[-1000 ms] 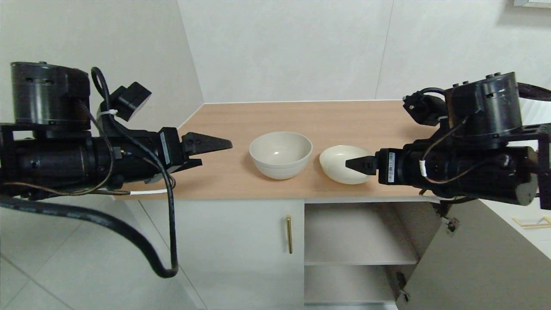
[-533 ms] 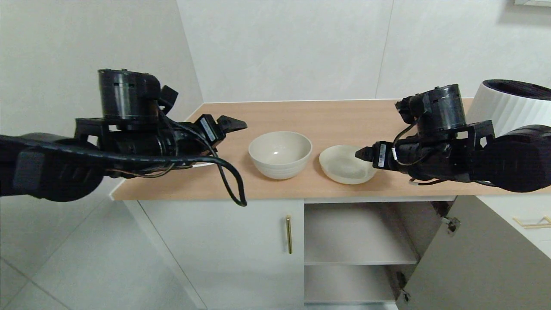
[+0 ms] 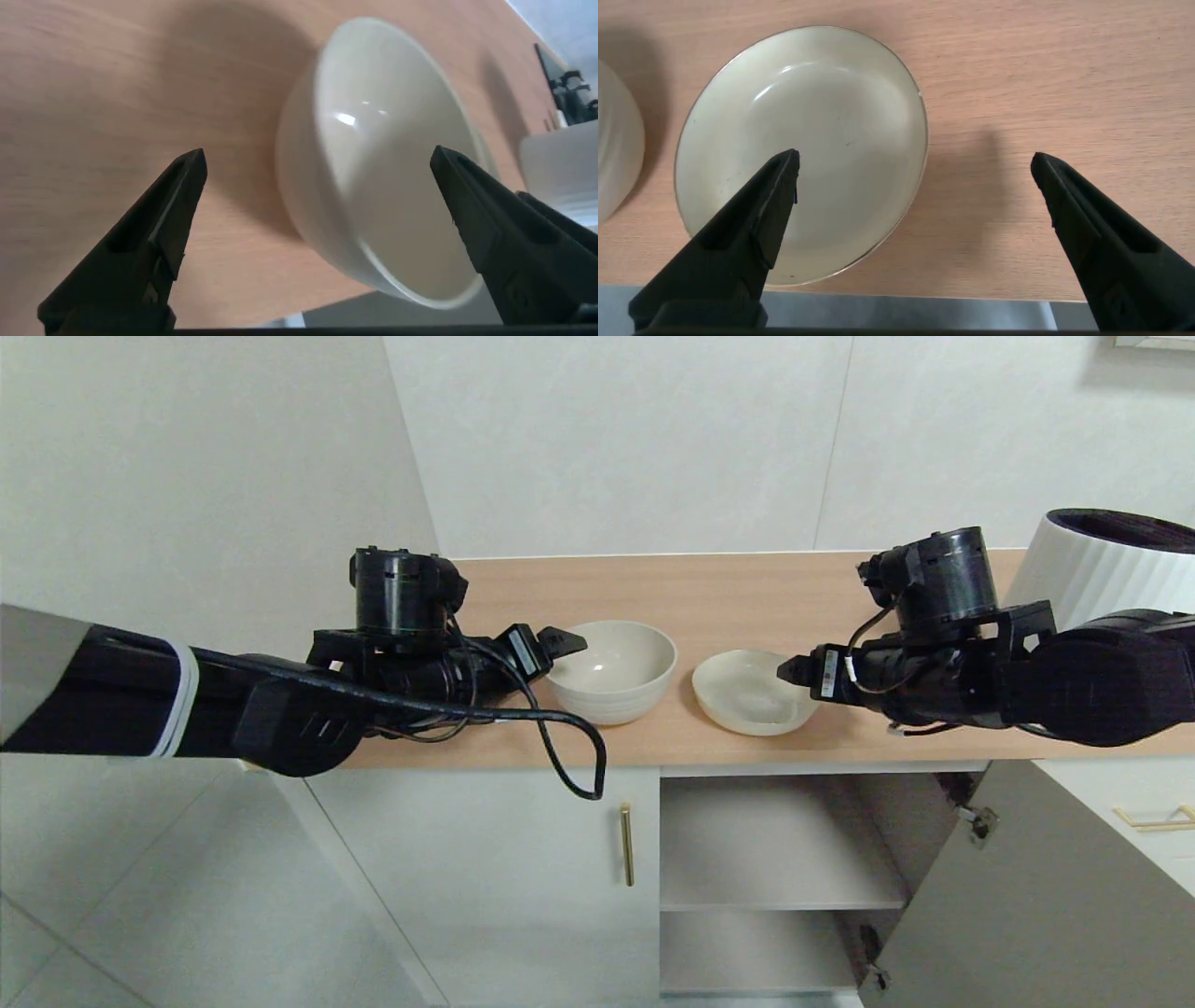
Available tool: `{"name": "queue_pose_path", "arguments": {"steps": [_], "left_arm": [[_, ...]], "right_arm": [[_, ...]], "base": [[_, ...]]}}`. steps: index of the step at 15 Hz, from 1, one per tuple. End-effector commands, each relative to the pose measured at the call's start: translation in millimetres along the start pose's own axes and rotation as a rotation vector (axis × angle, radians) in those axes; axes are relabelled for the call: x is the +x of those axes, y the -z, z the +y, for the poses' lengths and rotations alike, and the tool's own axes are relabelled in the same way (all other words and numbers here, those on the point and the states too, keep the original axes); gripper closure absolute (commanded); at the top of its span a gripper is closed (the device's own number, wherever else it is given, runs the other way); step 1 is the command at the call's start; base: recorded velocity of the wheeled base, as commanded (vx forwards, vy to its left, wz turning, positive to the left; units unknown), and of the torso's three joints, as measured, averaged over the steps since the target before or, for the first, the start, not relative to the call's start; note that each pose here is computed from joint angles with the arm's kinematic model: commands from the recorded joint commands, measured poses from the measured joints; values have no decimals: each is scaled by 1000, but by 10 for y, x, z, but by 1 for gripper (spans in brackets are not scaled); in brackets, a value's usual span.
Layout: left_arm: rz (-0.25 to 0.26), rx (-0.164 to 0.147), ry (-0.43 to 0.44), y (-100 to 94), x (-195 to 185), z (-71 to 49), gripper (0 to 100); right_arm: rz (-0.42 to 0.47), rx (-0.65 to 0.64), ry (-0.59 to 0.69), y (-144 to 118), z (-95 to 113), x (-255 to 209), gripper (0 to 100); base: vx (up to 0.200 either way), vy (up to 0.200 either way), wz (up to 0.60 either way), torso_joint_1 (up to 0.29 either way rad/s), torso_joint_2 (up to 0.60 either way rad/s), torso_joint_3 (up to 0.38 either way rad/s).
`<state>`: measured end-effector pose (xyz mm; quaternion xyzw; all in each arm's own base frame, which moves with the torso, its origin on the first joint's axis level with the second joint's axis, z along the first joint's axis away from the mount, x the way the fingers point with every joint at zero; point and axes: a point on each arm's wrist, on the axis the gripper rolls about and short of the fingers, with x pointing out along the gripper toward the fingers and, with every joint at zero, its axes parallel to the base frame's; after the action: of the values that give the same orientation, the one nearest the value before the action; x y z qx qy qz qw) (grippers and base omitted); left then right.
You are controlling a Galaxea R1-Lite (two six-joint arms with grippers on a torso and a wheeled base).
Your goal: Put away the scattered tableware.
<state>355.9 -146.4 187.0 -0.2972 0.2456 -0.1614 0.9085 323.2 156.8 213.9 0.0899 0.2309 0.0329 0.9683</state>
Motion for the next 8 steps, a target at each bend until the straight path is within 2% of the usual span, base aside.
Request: {"name": "queue_pose_path", "arguments": {"steps": [1, 3, 4, 8], "left_arm": [[9, -2, -7, 27, 43, 26, 0], [13, -1, -10, 39, 57, 37, 0], [11, -1, -9, 40, 62, 39, 100], [4, -2, -1, 21, 38, 20, 100]], "right_arm": [[-1, 0, -2, -1, 2, -8, 0], [-2, 1, -2, -4, 2, -13, 0], [-2, 1, -2, -4, 2, -13, 0], [-3, -1, -1, -5, 3, -9, 0]], "base": [[0, 0, 0, 0, 0, 0], [0, 0, 0, 0, 0, 0], [0, 0, 0, 0, 0, 0], [0, 0, 0, 0, 0, 0]]}}
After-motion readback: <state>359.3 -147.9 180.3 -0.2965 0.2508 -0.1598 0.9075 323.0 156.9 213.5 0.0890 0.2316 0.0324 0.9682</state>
